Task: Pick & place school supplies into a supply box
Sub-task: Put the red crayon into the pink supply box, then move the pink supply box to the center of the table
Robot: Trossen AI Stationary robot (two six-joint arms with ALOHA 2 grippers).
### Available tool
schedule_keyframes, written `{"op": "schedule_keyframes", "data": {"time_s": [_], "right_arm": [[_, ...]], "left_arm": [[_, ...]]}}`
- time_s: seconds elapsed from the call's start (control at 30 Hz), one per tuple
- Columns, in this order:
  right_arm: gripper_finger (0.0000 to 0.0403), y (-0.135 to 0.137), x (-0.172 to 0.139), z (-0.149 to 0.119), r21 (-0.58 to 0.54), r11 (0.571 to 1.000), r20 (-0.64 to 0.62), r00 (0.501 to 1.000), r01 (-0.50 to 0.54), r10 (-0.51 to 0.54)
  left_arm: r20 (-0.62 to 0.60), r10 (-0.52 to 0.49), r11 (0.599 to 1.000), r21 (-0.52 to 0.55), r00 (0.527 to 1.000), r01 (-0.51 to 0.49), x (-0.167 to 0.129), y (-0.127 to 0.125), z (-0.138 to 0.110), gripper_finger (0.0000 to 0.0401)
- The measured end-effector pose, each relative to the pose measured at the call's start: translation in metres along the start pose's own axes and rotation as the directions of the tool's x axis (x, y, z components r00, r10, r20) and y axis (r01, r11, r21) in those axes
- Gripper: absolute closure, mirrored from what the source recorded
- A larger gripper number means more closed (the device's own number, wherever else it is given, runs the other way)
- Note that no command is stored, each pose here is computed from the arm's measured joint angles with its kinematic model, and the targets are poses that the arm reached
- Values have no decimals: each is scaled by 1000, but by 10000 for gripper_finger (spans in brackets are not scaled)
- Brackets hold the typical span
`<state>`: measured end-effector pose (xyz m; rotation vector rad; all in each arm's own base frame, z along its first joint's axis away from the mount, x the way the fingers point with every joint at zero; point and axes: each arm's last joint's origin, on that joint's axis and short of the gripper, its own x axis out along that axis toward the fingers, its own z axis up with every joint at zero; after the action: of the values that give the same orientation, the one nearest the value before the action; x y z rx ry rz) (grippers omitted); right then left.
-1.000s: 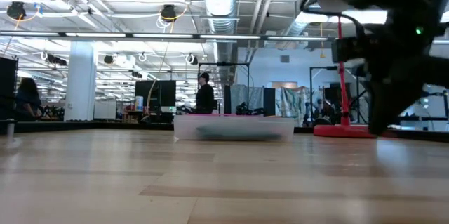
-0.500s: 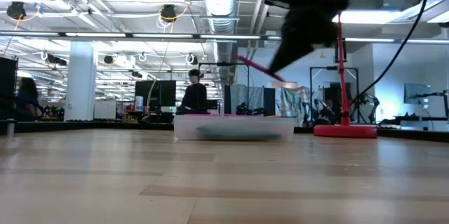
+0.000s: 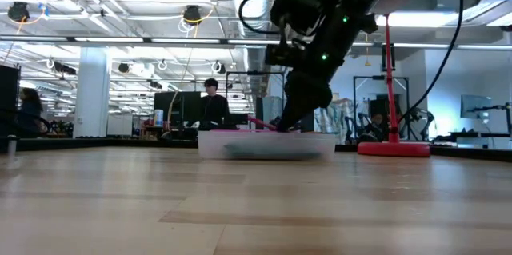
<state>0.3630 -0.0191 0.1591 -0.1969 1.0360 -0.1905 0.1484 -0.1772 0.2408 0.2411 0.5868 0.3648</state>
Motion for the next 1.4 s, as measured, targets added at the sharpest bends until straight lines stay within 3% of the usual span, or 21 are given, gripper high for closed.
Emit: {"op": "schedule_keyframes", "data": {"time_s": [0.23, 0.6, 1.0, 1.4], "right_arm": [[355, -3, -8, 4, 31, 1000, -23, 1000, -2, 3], [269, -7, -26, 6, 84, 996, -13, 1000, 3, -2], [285, -8, 9, 7, 86, 996, 29, 999, -18, 16], [286, -2, 10, 12, 85, 993, 78, 994, -79, 72]], "left_arm": [[2, -5, 1000, 3, 1000, 5, -1, 0, -1, 234], [54, 28, 1000, 9, 998, -29, -1, 0, 1, 234], [113, 71, 997, 7, 991, -72, -1, 2, 3, 234], [110, 73, 997, 19, 991, -76, -1, 2, 2, 234]]}}
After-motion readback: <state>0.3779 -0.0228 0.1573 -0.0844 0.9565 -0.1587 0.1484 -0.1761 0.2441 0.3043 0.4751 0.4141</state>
